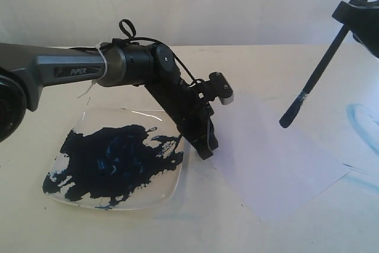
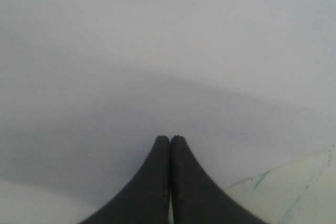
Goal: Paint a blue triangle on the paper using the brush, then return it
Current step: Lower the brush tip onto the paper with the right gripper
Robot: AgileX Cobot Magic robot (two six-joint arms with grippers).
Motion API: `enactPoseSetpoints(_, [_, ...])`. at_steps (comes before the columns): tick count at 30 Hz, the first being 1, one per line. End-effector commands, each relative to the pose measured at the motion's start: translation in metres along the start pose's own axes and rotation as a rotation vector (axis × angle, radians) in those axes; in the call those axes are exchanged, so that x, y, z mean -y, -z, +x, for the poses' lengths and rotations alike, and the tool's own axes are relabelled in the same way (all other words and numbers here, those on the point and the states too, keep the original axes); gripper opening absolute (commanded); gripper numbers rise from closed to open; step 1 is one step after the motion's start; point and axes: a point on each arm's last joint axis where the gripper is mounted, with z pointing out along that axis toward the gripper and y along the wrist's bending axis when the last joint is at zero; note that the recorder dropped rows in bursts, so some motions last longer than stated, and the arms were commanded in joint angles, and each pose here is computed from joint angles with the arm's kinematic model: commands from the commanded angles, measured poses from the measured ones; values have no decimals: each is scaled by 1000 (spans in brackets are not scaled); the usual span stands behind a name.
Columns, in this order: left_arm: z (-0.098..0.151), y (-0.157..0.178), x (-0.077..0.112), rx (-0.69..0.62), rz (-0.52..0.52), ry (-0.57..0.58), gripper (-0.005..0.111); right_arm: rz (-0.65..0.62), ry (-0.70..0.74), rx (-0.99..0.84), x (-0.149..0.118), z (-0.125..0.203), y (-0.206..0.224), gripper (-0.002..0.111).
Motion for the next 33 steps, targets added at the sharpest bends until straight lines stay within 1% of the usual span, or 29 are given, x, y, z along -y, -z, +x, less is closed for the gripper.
enactPoseSetpoints(1, [-1,-2,3,-2,25,13,0,-3,-2,19,1,-2,1,0])
enactPoseSetpoints(4, [-1,-2,3,-2,25,13,0,-42,-6,61,0,-1,-5,0])
enactPoseSetpoints(6, [-1,-2,3,0,21,13,0,-122,8,113,-1,6,-16,0])
enactPoseSetpoints(8, [-1,-2,3,1,19,13,0,-173,23,132,0,13,-26,0])
enactPoseSetpoints(13, [-1,-2,2,5,11,9,0,-169,74,66,5,27,-56,0])
enactPoseSetpoints(16, [-1,-2,2,5,11,9,0,-158,124,26,-3,27,-62,0])
enactPoseSetpoints(20, [-1,-2,2,5,11,9,0,-180,211,-11,-24,29,-67,0])
enactPoseSetpoints(23, [-1,-2,2,5,11,9,0,-135,243,-6,-38,30,-68,0])
enactPoseSetpoints(25, [-1,-2,2,5,11,9,0,-63,252,10,-44,33,-68,0])
enactPoseSetpoints(28, [-1,-2,2,5,11,9,0,115,261,62,-47,34,-65,0])
enactPoseSetpoints(29, [-1,-2,2,5,11,9,0,139,270,71,-49,35,-64,0])
enactPoseSetpoints(31, [-1,-2,2,5,11,9,0,124,280,71,-56,40,-64,0])
enactPoseSetpoints(33, [-1,-2,2,6,9,9,0,58,264,52,-64,45,-65,0])
